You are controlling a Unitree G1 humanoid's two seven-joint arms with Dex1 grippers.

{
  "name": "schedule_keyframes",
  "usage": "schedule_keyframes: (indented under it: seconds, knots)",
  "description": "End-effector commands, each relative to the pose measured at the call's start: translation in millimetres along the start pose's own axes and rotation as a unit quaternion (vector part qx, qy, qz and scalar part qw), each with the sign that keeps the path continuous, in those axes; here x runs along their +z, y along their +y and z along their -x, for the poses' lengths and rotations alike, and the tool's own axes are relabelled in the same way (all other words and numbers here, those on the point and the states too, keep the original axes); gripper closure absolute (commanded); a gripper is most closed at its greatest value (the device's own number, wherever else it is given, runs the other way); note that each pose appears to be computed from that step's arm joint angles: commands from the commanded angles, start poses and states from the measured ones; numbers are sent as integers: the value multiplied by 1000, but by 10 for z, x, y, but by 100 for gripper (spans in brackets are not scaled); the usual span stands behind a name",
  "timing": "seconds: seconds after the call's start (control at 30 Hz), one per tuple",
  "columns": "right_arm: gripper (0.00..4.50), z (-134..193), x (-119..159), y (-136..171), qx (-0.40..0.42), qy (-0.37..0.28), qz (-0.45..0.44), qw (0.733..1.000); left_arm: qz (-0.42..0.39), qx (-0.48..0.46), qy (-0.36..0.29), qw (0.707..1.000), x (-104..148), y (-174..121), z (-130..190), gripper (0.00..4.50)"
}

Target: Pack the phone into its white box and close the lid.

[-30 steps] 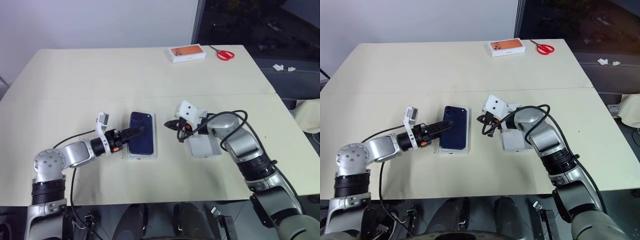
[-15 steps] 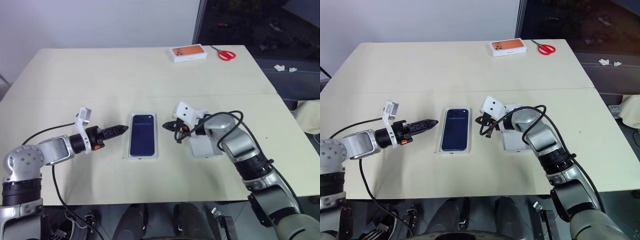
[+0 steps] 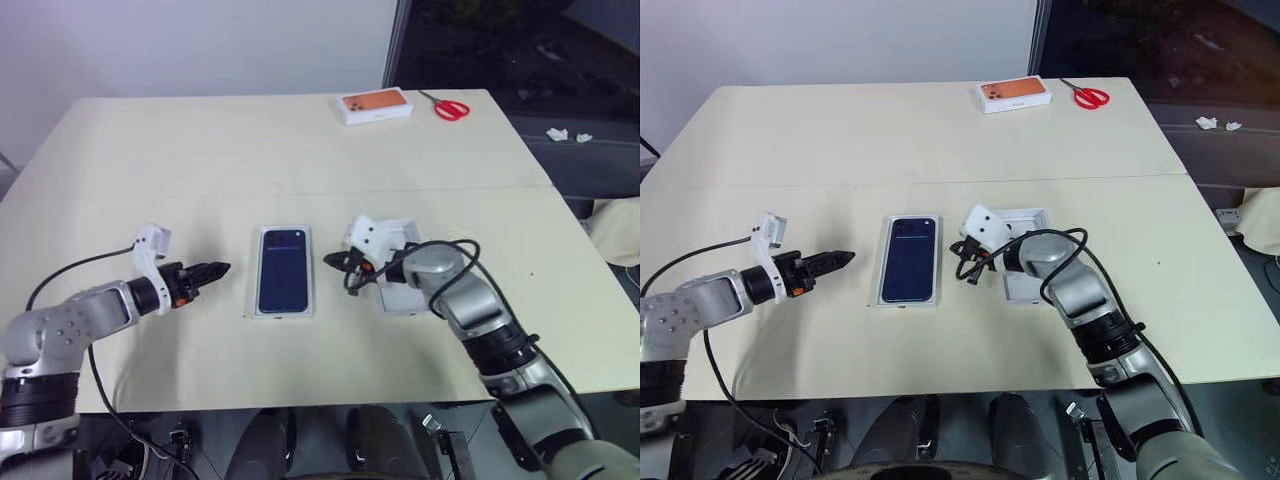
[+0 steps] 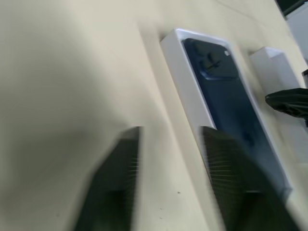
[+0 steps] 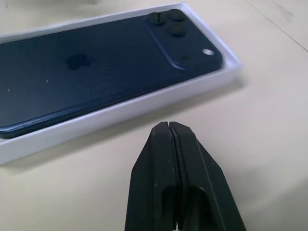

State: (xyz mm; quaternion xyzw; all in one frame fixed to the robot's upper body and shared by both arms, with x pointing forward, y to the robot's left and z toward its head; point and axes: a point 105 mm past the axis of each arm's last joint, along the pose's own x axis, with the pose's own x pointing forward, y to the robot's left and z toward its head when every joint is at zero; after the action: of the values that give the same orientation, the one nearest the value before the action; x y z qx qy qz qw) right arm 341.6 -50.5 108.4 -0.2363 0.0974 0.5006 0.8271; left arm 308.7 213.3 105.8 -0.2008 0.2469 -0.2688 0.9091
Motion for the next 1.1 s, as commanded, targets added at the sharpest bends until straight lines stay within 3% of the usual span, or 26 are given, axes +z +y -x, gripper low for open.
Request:
schedule_keyframes:
  seconds: [0.03,0.23,0.4,0.67,0.87,1.1]
  knots:
    - [450,-58,94,10,-8,-13,26,1000,-18,2,-4,1000,-4,-52,-118,447]
    - [450,-101,23,112,2,-3,38,999,-61,-16,59,996,-371,-203,-395,447]
    - [450,-14,-76,-12,-16,15,34,999,-59,-65,69,994,-423,-442,-652,447]
    - [450,411,-380,-348,-64,69,47,994,-106,-152,104,977,-546,-922,-1087,447]
    - [450,752,-670,-382,-74,117,43,989,-122,-194,109,967,-560,-1194,-1355,447]
    - [450,851,-714,-294,-78,123,34,989,-127,-209,112,963,-568,-1274,-1476,447]
